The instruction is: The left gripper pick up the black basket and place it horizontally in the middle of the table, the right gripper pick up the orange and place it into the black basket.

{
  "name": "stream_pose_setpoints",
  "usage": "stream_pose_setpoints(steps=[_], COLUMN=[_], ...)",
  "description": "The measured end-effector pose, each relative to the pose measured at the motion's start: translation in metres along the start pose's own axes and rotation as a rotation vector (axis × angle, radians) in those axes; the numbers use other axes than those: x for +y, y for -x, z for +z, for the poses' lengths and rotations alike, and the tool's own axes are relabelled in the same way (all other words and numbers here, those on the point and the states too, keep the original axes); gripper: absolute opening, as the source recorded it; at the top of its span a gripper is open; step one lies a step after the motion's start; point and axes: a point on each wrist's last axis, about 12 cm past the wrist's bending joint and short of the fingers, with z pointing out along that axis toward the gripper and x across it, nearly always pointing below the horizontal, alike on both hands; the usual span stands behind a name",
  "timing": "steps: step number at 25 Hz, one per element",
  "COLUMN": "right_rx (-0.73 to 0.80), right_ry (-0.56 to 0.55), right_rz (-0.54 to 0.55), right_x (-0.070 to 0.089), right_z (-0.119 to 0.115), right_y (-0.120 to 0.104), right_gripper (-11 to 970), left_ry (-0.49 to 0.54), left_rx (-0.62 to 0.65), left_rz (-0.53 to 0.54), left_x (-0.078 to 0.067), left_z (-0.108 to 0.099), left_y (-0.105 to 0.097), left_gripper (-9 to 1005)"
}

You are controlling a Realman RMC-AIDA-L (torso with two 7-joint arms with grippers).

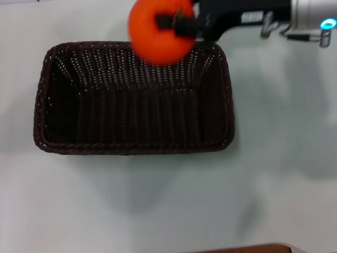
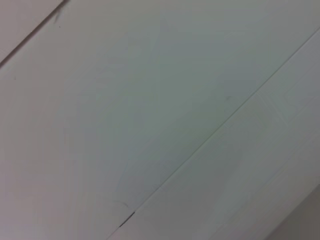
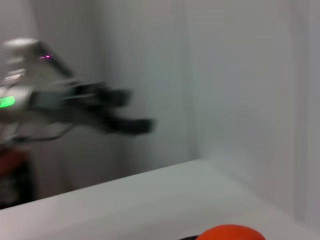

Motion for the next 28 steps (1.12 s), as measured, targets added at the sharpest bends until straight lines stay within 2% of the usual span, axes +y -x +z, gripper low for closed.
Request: stream_pose_setpoints(steps=[3,7,13,17,21,24,28], right_rx=[-0.019,-0.017,0.049,0.074,0.135,0.26,0.538], right_ry=[-0.064,-0.067,-0.067,-0.056,-0.018,0.047,0.184], right_rz=[0.016,0.033,0.03,0.029,0.034,0.045,0.072], right_x=[-0.003,-0.003,-0.004,-0.003,0.001,0.005,0.004], right_z=[0.008,0.008,0.0,-0.005,-0.012,-0.023,-0.042], right_y=[0.001,0.006,0.01,0.013,0.022,0.034,0.072], right_gripper=[426,436,609,739,911,928,936], left_ry=[0.001,0.002,-0.021,-0.008,0.065,0.151,0.266], left_rx=[-0.004,-0.009,-0.071,-0.177,-0.298,-0.382,-0.481], left_rz=[-0.001,0.002,0.059,0.158,0.308,0.448,0.549], left_x=[0.0,0.001,0.003,0.011,0.026,0.036,0.044], left_z=[0.0,-0.001,-0.006,-0.018,-0.034,-0.047,-0.061], left_y=[-0.001,-0.001,-0.006,-0.014,-0.034,-0.057,-0.087], left_gripper=[843,839,839,839,838,838,838])
